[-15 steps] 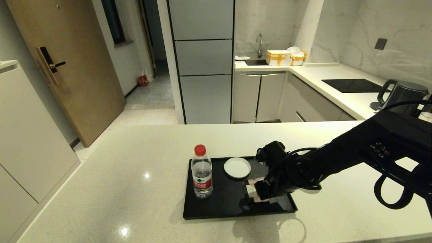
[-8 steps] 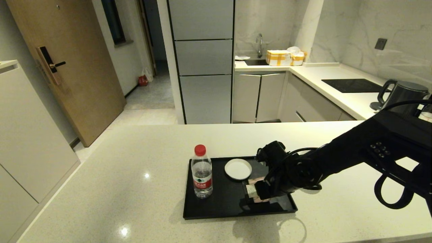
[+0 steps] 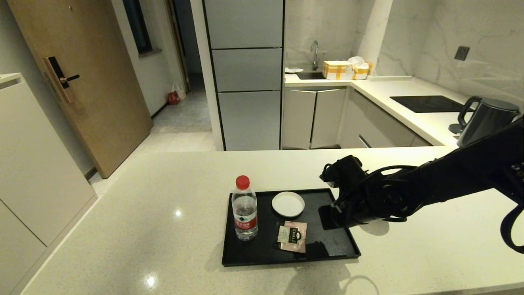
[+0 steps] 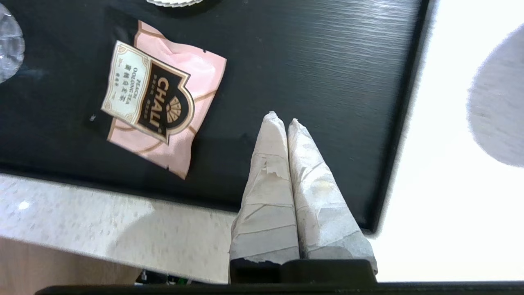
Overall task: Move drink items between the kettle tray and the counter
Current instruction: Pick up the tea bag
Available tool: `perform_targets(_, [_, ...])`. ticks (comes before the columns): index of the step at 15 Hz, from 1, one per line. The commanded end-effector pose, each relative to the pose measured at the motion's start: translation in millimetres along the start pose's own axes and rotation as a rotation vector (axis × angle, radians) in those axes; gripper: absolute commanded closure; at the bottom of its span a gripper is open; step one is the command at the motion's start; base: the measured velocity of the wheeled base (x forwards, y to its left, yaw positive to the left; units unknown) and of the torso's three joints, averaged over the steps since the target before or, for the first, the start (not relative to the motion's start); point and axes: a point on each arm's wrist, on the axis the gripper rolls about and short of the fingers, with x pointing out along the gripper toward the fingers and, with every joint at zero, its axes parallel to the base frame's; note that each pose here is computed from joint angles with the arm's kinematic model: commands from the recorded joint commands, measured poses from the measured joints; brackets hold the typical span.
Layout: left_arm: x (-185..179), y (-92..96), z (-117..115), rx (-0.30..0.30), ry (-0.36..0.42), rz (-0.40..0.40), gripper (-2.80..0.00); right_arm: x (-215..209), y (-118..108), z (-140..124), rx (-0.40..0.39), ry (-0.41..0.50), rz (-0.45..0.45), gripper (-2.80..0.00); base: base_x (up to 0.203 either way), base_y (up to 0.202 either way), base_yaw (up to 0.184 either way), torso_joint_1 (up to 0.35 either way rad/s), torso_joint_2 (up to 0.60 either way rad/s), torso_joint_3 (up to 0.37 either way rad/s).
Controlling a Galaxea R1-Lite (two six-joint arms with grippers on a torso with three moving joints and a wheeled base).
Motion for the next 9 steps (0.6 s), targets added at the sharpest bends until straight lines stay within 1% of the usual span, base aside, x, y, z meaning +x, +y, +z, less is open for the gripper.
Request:
perform_targets(1, [0.0, 0.0, -0.4, 0.000, -0.001, 0.001, 0.00, -18.7, -1.2, 1.9, 0.003, -0.023, 0.005, 0.00, 0.000, 0.000, 0.000, 0.000, 0.00, 0.000])
perform_targets(4, [0.0, 0.0, -0.4, 0.000, -0.001, 0.001, 0.00, -15.7, -1.0, 1.3, 0.002, -0.016, 0.001, 0.00, 0.000, 0.000, 0.000, 0.000, 0.00, 0.000])
perform_targets(6, [0.0, 0.0, -0.4, 0.000, -0.001, 0.001, 0.00, -10.7, 4.2, -1.4, -0.043, 0.007, 0.030, 0.00, 0.000, 0.000, 0.000, 0.000, 0.00, 0.000])
perform_targets(7, [0.0, 0.0, -0.4, 0.000, -0.001, 0.001, 0.00, -5.6, 11.9, -3.6, -0.092, 0.020, 0.054, 0.00, 0.000, 0.000, 0.000, 0.000, 0.00, 0.000])
perform_targets(9, [0.0, 0.0, -0.4, 0.000, -0.001, 0.001, 0.00, -0.3, 22.0, -3.9, -0.127, 0.019, 0.077, 0.00, 0.000, 0.000, 0.000, 0.000, 0.00, 0.000])
